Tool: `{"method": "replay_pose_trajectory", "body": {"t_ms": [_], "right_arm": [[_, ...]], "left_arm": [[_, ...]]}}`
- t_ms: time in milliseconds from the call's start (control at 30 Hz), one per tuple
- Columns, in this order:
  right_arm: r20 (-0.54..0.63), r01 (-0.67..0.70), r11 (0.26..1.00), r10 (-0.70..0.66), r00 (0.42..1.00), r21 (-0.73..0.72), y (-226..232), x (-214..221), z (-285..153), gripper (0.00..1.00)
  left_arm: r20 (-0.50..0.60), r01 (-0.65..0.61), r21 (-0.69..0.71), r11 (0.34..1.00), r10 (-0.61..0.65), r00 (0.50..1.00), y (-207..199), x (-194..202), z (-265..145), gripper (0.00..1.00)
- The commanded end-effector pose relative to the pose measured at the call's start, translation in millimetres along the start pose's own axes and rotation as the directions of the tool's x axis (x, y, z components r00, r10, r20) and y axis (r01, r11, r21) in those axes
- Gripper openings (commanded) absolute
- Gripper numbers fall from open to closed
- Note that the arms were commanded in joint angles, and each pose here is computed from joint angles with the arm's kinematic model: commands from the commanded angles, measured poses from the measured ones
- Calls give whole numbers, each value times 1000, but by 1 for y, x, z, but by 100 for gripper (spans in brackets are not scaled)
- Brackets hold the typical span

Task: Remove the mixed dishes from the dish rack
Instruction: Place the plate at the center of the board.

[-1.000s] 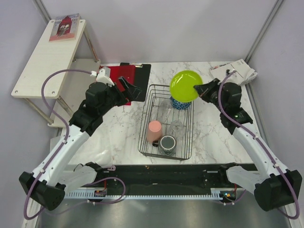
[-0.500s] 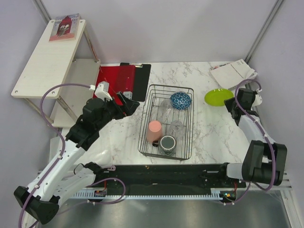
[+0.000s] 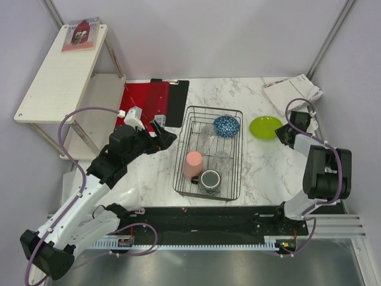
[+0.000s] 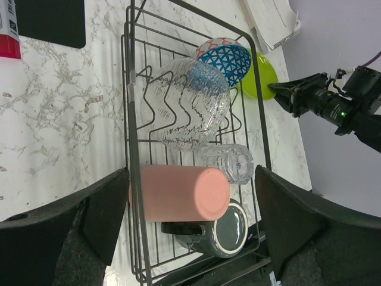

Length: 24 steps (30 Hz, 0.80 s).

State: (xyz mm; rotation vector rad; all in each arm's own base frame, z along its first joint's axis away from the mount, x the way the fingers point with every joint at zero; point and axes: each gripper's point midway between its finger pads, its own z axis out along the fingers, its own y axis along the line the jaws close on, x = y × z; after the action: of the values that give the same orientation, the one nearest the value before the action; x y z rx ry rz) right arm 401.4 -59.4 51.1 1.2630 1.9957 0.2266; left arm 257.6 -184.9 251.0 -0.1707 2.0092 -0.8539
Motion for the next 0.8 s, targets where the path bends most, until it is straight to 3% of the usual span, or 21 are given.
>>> {"method": "replay_pose_trajectory", "body": {"t_ms": [0, 33, 200, 367, 533, 633, 733, 767], "right_arm": [[28, 15, 999, -14, 1000, -32, 17, -14, 2, 38], [10, 12, 1000, -12, 1000, -12, 10, -9, -1, 50], [1, 5, 1000, -5, 1000, -23, 4, -2, -22, 67], [30, -3, 989, 7, 1000, -146, 30, -8, -72, 70], [77, 113, 932, -92, 993, -344, 85, 2, -140, 71], [71, 238, 854, -232, 970, -463, 119, 35, -173, 70], [65, 324, 793, -341, 938, -516, 133, 63, -187, 68], [75, 349, 780, -366, 928, -519, 134, 68, -189, 68]], "left_arm": [[-8, 16, 26, 1000, -16, 1000, -5, 2, 0, 91], [-9, 13, 25, 1000, -13, 1000, -5, 3, 0, 91], [-14, -8, 18, 1000, 8, 1000, -3, 3, 1, 92], [0, -36, -2, 999, 36, 999, -3, -5, 5, 94], [19, -103, -32, 994, 104, 994, -5, -19, 15, 94], [22, -208, -94, 973, 211, 977, -8, -25, 31, 90], [-47, -352, -165, 921, 349, 936, -18, -20, 57, 86], [-28, -387, -139, 912, 387, 922, -45, -29, 60, 85]]}}
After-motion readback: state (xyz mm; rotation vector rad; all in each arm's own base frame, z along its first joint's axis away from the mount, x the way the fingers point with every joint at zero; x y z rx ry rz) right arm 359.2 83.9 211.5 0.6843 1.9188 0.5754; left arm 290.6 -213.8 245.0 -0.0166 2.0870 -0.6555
